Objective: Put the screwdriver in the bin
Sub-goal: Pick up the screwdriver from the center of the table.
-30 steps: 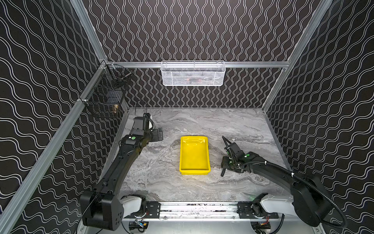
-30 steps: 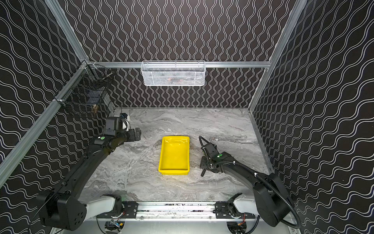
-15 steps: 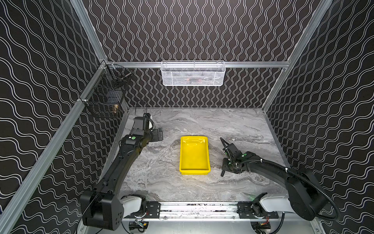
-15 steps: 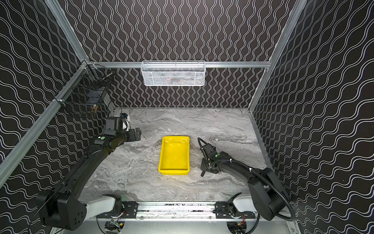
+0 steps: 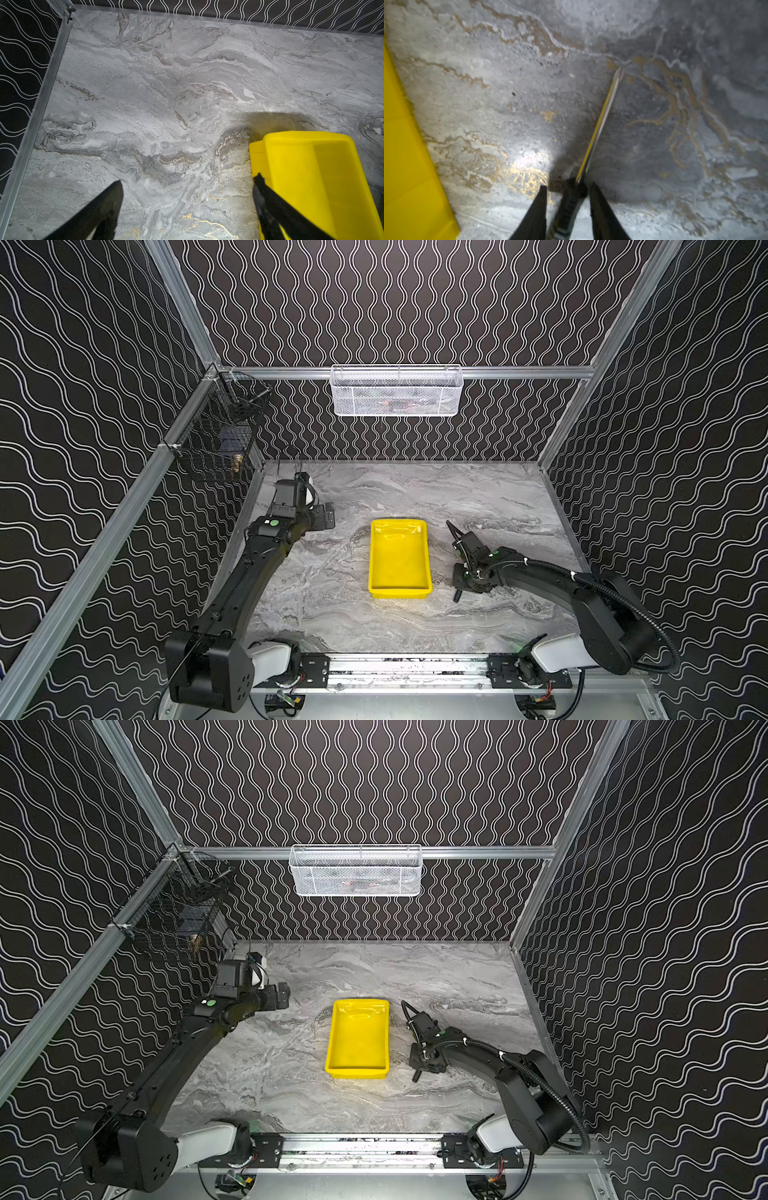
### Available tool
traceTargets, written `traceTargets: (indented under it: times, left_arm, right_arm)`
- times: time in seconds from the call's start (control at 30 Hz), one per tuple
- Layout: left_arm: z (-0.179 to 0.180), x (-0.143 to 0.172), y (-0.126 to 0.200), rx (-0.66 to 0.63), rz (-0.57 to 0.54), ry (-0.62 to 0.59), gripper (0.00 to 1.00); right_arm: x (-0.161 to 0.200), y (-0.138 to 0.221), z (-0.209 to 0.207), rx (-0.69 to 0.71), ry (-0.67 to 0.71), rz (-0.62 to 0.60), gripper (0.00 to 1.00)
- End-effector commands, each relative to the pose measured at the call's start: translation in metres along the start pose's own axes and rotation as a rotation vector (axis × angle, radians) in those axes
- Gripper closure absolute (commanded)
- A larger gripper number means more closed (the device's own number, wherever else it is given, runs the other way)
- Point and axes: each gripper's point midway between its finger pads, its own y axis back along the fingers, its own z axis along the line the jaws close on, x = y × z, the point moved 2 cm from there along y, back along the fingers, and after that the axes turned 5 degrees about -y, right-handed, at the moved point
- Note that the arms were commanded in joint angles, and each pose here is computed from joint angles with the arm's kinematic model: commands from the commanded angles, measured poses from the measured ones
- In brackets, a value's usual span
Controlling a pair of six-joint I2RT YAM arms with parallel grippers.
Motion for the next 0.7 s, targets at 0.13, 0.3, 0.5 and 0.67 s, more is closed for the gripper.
traceTargets:
  times: [0.13,0.3,0.5,0.67]
  left_arm:
    - [0.001,0.001,-0.002,-0.006,0.01,-0.007,0.01]
    - [0.001,0.001,-0.002,-0.005,0.01,-0.007,0.01]
    - [0.001,0.001,-0.001,-0.006,0.008,-0.006,0.01]
    - [0.001,0.001,-0.001,-0.007,0.006,-0.006,0.01]
  right_arm:
    - [0.001,-0.002,0.003,0.005,0.042,0.021,0.87]
    - [-0.004,0.005,0.004,0.005,0.059,0.0,0.94]
    - [-0.023,0.029,0.009,0.026,0.099,-0.06,0.96]
    - [-0.041,0.054,0.021,0.014,0.138,-0.105,0.97]
